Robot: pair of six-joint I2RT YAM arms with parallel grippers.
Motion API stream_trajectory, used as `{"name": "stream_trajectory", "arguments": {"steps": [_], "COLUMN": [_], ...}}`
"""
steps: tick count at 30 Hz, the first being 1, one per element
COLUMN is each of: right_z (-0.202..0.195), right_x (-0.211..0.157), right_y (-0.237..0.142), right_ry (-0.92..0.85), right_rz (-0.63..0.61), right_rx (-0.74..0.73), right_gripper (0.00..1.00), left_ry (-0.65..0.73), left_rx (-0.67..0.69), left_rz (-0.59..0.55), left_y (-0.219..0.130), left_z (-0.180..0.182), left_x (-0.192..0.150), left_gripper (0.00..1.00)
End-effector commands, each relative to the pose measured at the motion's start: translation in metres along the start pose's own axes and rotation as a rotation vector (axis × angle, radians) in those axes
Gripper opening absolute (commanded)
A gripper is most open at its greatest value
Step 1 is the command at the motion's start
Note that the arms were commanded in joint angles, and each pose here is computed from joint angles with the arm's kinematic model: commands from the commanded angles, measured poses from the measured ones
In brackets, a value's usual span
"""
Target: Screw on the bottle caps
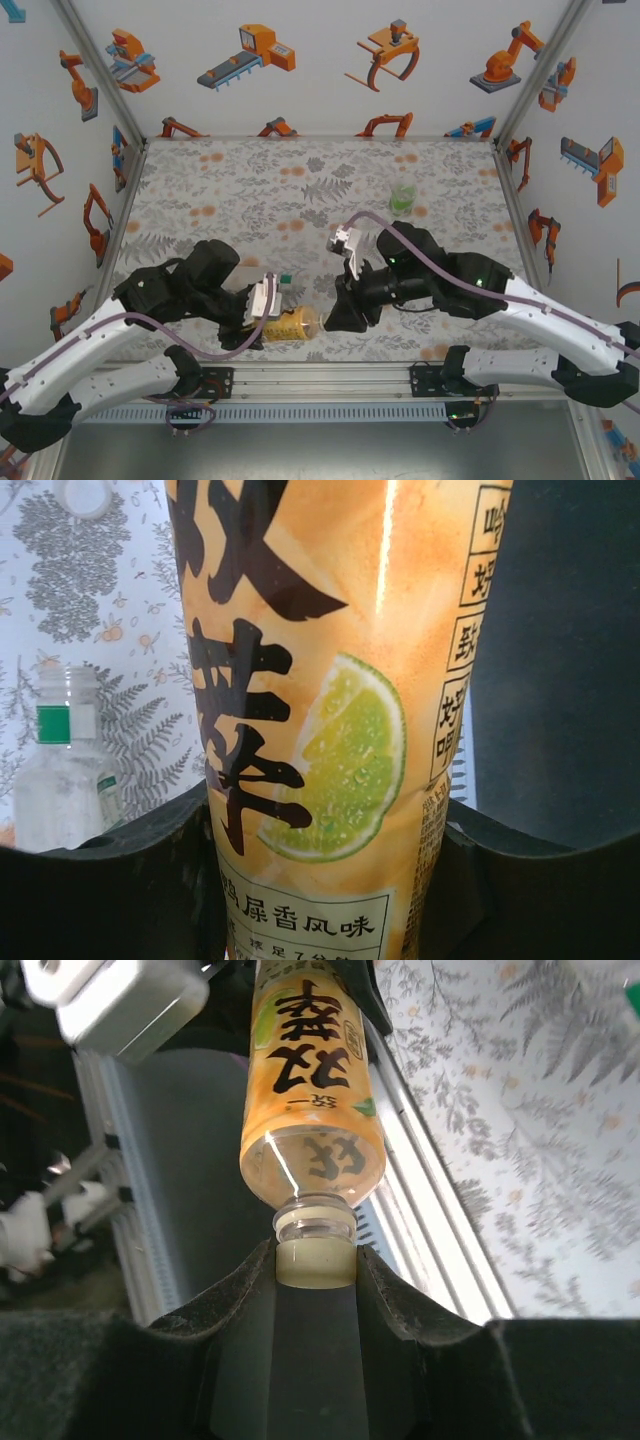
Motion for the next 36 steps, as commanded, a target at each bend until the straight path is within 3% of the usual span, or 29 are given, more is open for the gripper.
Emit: {"name": "stream_trajectory", "arguments": {"steps": [1,8,14,26,36], "right_z": [-0.003,-0.013,-0.011,-0.027,-0.088], "right_x": [-0.002,-0.011,-0.006,-0.029,-0.061], "right_y": [0.019,0.032,0.023,-0.015,0.043], "right_ry": [0.342,0.772,0.825,0.403,0.428], "right_rz": [0.000,-0.156,-0.230,-0.004,0.388], "right_rx": [0.033,0.118,0.154,-0.333,-0.434], "right_gripper": [0.00,0.00,0.00,0.00,0.00], "left_ry": [0.091,0.125,0.152,-0.054,-0.256], "left_rx": [0.093,0.161,0.190,0.453,0.537], "left_rz": [-0.174,-0.229,-0.286,-0.309,-0.532], "left_y": [-0.005,-0.005,-0.005,-0.019,-0.045], "left_z": [0.009,0.012,0.012,0.029,0.024], "left_x": [0.026,0.024,0.022,0.011,0.010], "left_gripper": [0.00,0.00,0.00,0.00,0.00]}}
Point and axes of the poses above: each hand's point on the last joint's axis, 136 mm out from that joint toward the fingers, its own y axis out along the fingers, its own z axis along the line the jaws close on, x = y × z, the point moved 9 cm from there along -y, back along the fingers, and after that the axes turned 15 degrees about -y, right-handed, at the moved point
